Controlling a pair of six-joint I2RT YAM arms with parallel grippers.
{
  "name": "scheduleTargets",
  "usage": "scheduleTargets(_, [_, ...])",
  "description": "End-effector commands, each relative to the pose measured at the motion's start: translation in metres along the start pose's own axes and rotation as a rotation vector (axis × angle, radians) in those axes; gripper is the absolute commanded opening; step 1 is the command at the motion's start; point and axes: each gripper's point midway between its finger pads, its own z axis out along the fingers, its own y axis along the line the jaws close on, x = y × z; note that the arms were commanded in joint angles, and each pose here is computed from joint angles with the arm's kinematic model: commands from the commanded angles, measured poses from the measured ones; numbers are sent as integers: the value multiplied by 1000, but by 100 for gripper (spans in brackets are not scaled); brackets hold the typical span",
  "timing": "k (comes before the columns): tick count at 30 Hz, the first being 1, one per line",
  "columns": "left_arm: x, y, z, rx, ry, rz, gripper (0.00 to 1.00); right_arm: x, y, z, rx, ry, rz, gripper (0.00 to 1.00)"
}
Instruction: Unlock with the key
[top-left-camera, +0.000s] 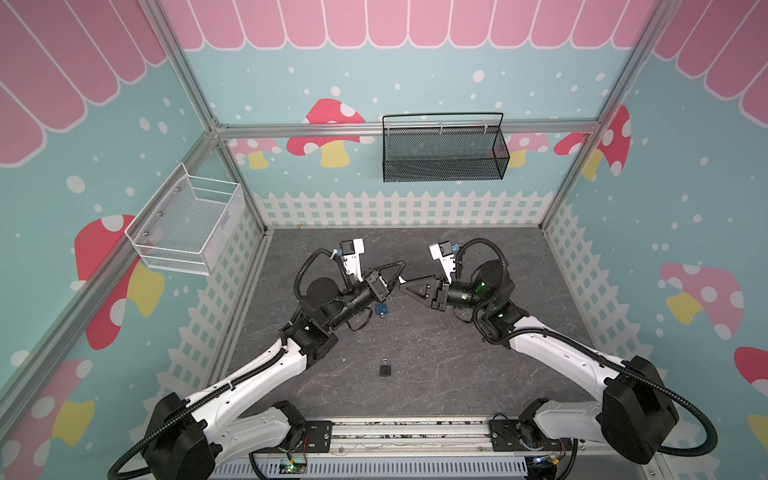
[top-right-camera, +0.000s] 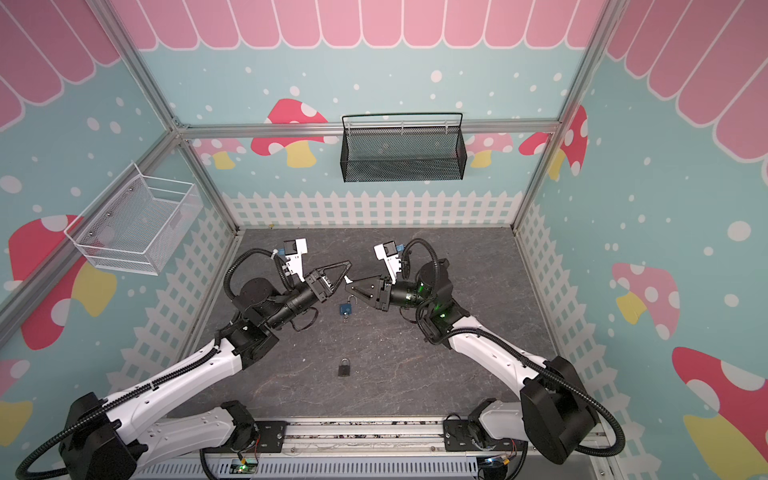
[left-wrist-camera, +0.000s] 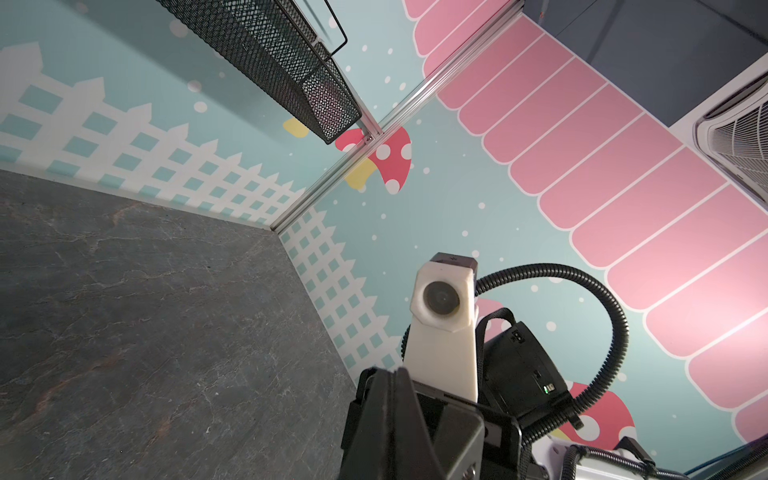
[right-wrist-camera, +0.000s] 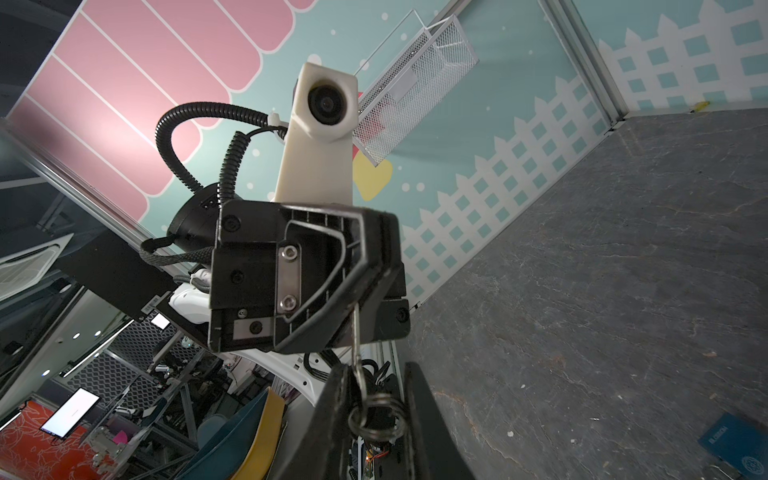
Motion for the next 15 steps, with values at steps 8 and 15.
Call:
scheduleTargets(8, [-5, -2, -7, -10, -32, 15, 0, -11, 14, 2, -24, -26, -35, 0])
scheduleTargets(15, [-6, -3, -7, -6, -33, 18, 0, -11, 16, 3, -33, -8, -35, 0])
